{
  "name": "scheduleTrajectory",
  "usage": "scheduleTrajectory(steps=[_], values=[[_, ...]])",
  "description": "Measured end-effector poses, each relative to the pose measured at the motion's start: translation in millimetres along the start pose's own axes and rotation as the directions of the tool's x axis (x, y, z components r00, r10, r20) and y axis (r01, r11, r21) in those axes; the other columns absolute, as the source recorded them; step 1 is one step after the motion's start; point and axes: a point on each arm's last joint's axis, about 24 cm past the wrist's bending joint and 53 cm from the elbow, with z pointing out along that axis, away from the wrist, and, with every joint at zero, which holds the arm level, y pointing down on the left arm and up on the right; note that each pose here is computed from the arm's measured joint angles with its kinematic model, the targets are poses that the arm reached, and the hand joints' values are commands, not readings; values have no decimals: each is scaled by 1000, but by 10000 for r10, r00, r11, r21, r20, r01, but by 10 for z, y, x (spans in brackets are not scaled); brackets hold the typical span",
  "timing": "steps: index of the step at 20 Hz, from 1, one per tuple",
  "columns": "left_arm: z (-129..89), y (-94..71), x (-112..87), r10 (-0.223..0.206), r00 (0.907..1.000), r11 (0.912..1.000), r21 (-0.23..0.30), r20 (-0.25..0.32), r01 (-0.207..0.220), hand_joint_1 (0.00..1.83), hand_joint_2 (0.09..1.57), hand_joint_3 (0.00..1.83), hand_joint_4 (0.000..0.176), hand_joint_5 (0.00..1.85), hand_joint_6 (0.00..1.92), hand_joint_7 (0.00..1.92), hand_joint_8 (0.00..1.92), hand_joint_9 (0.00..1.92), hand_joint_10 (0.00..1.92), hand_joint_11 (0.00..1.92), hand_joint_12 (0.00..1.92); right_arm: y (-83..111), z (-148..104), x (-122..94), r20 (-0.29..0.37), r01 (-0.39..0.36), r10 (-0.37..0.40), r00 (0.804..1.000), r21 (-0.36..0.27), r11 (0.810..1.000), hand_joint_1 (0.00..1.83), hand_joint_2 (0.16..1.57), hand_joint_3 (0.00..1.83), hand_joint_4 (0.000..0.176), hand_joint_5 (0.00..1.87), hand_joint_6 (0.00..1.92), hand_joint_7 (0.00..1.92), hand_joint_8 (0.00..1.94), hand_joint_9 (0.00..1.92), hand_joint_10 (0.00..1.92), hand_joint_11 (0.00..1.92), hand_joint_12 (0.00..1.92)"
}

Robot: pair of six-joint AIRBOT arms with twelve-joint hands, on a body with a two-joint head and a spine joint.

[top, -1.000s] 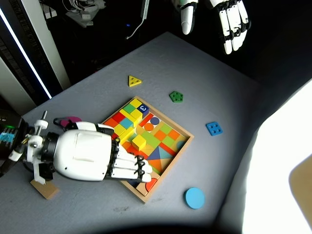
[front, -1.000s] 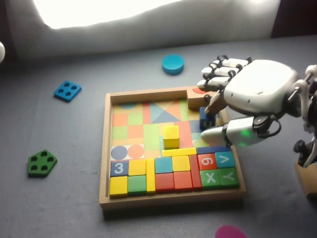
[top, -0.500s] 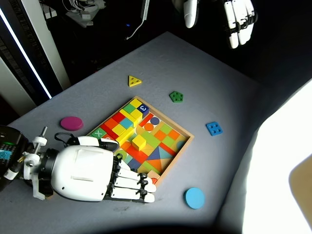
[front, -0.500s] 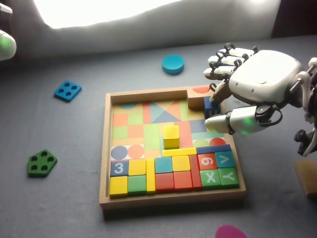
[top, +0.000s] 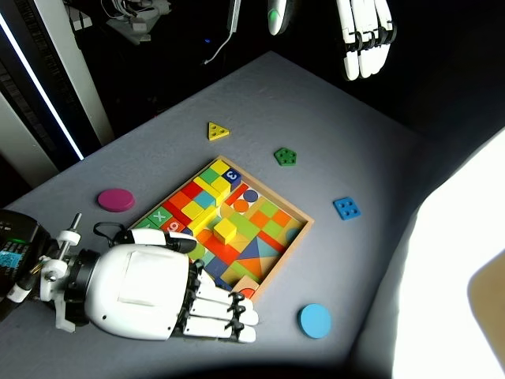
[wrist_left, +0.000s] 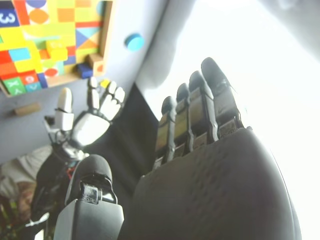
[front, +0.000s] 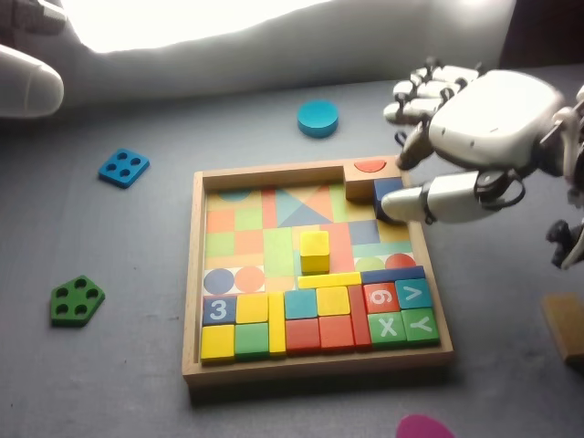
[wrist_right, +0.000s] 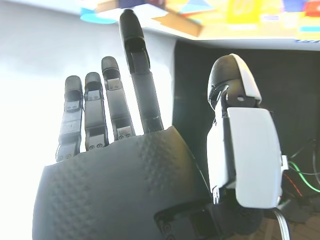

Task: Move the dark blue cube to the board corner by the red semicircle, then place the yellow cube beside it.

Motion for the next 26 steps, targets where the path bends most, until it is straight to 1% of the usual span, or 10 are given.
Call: scheduleTrajectory(steps=[4,6,9,11,12,14,18,24,25,26], values=[[-7,55,23,-315,9994,9994,108,-145,317,0,1213,2,10,159,6,138,3,141,1,0,606,292,-60,-234,723,-212,256,9971,-601,9980,0,1169,1,0,812,3,236,2,81,1,0,240],[-23,102,0,-506,9987,9987,110,-63,507,0,1200,0,18,133,0,135,1,145,2,0,623,474,-60,-153,553,-315,368,9978,-933,9951,0,1178,2,0,813,3,254,2,86,3,0,348],[-25,131,-12,-388,9992,9992,-4,0,388,0,1209,2,15,154,7,143,4,148,2,0,635,712,-42,-14,246,-319,357,9991,-1382,9899,0,1171,0,0,819,3,265,2,95,5,0,371],[-21,109,26,-290,9995,9996,-2,-89,290,0,1213,2,8,153,2,138,4,138,3,0,563,849,-28,53,144,-237,265,9995,-1663,9858,0,1175,0,0,813,8,243,0,83,7,0,293],[-29,98,57,-243,9996,9997,43,-159,244,0,1208,0,15,149,2,130,0,127,1,0,560,900,-19,94,44,-233,245,9997,-1755,9842,0,1170,0,0,821,10,248,5,78,5,0,255],[-33,71,82,411,9990,9991,57,-198,-410,0,1208,0,10,153,4,129,0,129,2,0,566,955,-5,150,-93,-292,280,9996,-1842,9825,0,1171,0,0,830,12,261,5,97,11,0,347],[-44,27,104,422,9989,9989,219,-223,-417,0,1206,0,8,168,6,157,7,153,8,0,626,1096,30,347,-517,-417,317,9982,-2063,9776,0,1173,0,0,825,5,261,0,93,6,0,262],[-38,-32,159,441,9978,9970,663,-501,-407,0,1212,0,16,162,0,138,0,146,1,0,611,1092,60,432,-717,-598,466,9963,-1955,9789,18,1173,0,0,843,8,269,5,98,4,0,329],[-39,-62,179,348,9977,9963,806,-587,-300,0,1220,3,8,159,0,135,0,138,1,0,583,1094,59,507,-856,-517,355,9957,-1952,9794,11,1178,1,0,831,1,246,0,81,4,0,198],[-39,-70,186,358,9975,9960,841,-611,-306,0,1220,3,8,159,0,135,0,138,1,0,583,1103,62,556,-959,-498,314,9949,-1965,9792,11,1178,1,0,831,1,246,0,81,4,0,198]])
